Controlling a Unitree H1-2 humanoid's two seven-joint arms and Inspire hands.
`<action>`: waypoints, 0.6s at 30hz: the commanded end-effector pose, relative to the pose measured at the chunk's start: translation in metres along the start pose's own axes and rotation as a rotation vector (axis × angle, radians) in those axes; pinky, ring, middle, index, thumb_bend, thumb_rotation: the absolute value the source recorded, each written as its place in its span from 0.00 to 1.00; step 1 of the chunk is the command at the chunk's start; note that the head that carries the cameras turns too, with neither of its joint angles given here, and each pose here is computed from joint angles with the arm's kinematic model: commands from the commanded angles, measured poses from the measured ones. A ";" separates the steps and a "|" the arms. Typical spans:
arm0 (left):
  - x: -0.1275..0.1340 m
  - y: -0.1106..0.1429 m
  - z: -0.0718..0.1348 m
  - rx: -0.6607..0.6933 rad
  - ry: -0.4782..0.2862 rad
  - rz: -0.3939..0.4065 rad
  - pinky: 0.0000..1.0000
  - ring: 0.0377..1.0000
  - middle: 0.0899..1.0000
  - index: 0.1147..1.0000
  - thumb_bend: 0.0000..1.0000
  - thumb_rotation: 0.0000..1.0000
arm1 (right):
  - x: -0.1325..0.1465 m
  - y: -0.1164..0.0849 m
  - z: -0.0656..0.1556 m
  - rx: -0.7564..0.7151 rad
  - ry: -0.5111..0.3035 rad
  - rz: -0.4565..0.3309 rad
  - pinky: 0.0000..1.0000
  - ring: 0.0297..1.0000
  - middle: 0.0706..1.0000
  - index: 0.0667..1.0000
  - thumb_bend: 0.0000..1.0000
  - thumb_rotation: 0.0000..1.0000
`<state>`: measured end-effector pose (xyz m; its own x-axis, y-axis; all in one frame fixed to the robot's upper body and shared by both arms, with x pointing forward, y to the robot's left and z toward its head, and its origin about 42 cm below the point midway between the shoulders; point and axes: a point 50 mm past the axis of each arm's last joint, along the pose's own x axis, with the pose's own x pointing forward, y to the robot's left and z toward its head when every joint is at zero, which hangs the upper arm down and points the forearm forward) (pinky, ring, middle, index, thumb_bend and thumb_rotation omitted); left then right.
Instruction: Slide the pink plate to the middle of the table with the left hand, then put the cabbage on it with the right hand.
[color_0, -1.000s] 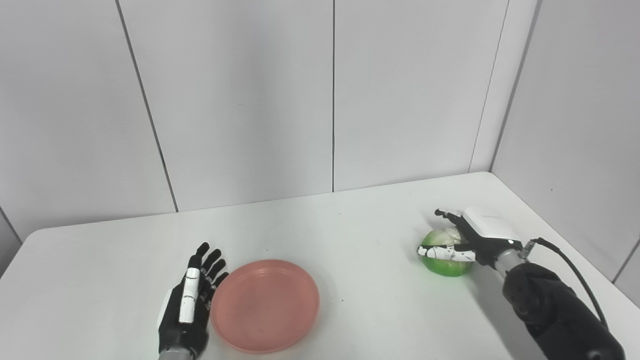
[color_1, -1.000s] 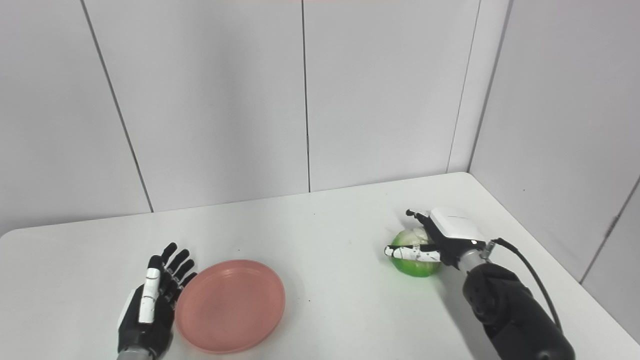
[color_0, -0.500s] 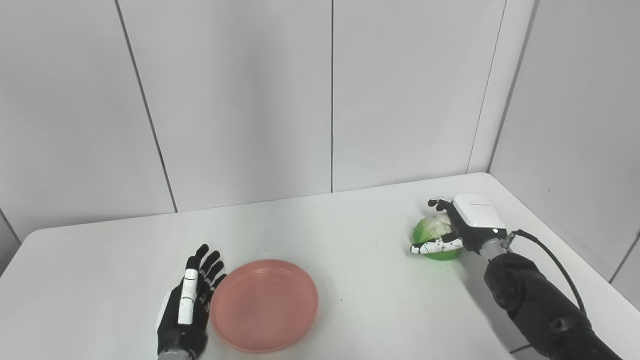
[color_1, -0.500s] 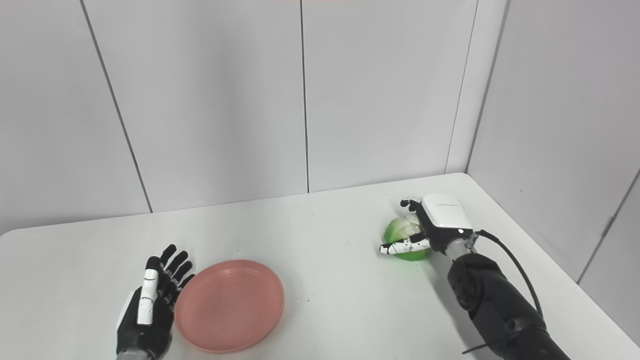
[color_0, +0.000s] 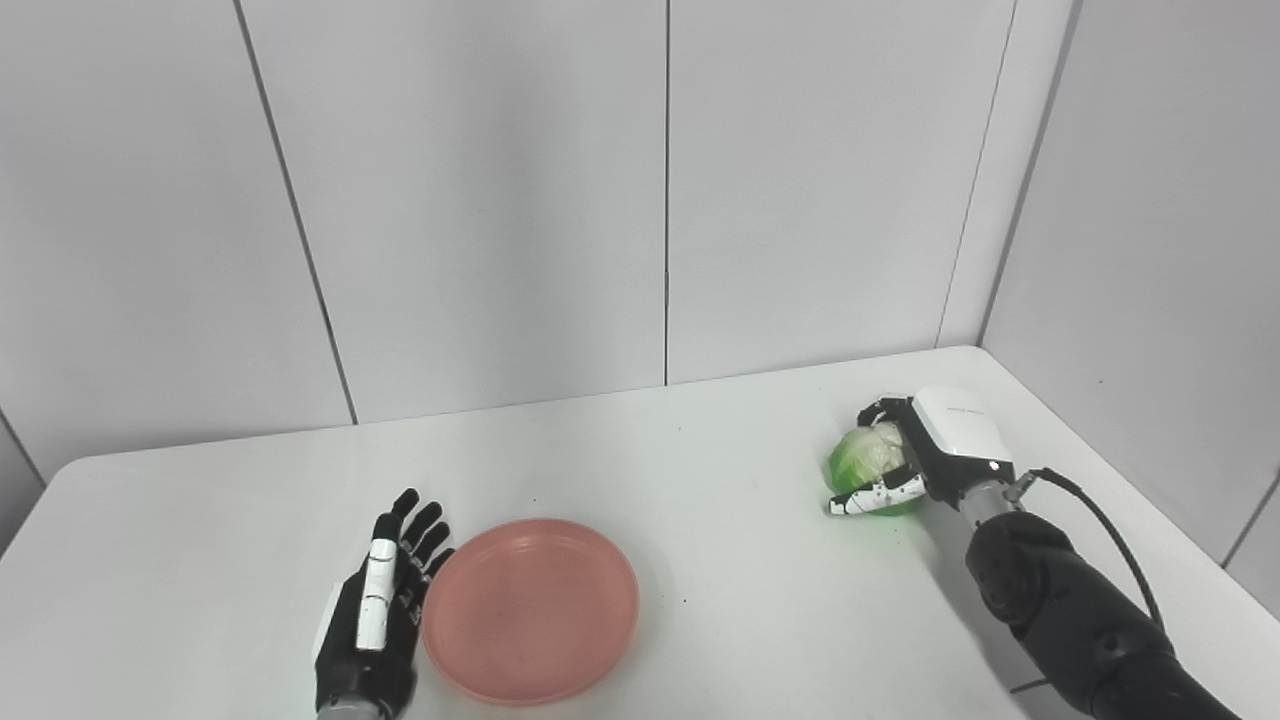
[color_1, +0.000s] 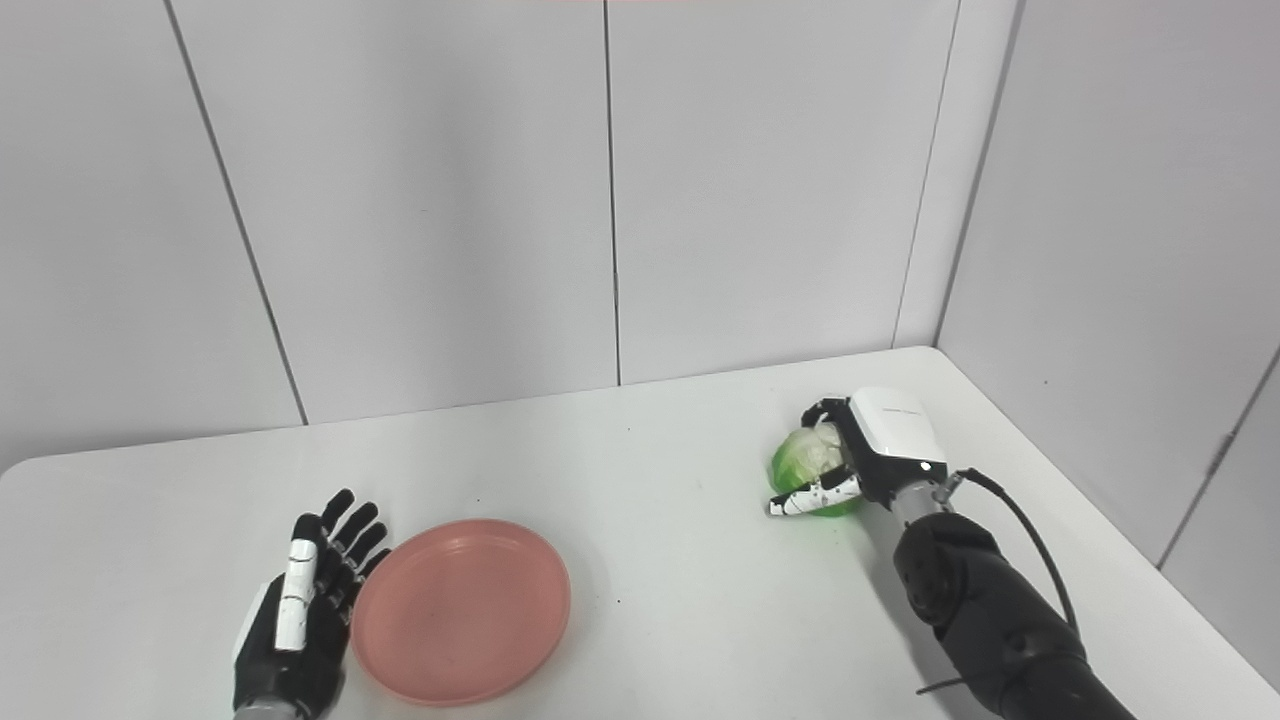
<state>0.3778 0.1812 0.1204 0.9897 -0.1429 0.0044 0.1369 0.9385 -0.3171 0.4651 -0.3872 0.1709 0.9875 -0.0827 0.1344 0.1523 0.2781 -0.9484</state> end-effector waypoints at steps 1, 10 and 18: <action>-0.003 0.000 -0.005 -0.017 0.030 0.008 0.91 0.92 0.90 0.90 0.84 0.82 | -0.026 0.035 -0.015 -0.017 0.032 0.161 0.16 0.20 0.26 0.46 0.56 0.15; -0.002 0.000 -0.004 -0.008 0.031 0.009 0.91 0.92 0.90 0.91 0.86 0.83 | -0.023 0.030 -0.014 -0.003 0.043 0.182 0.23 0.28 0.34 0.44 0.53 0.15; -0.002 -0.003 -0.005 -0.011 0.033 0.005 0.91 0.93 0.90 0.90 0.84 0.83 | -0.019 0.014 -0.010 0.003 0.018 0.210 0.20 0.24 0.28 0.43 0.53 0.14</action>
<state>0.3770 0.1799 0.1206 0.9896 -0.1438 0.0054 0.1380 0.9375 -0.3193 0.4613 -0.3881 0.1810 0.9966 -0.0293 0.0768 0.0821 0.3127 -0.9463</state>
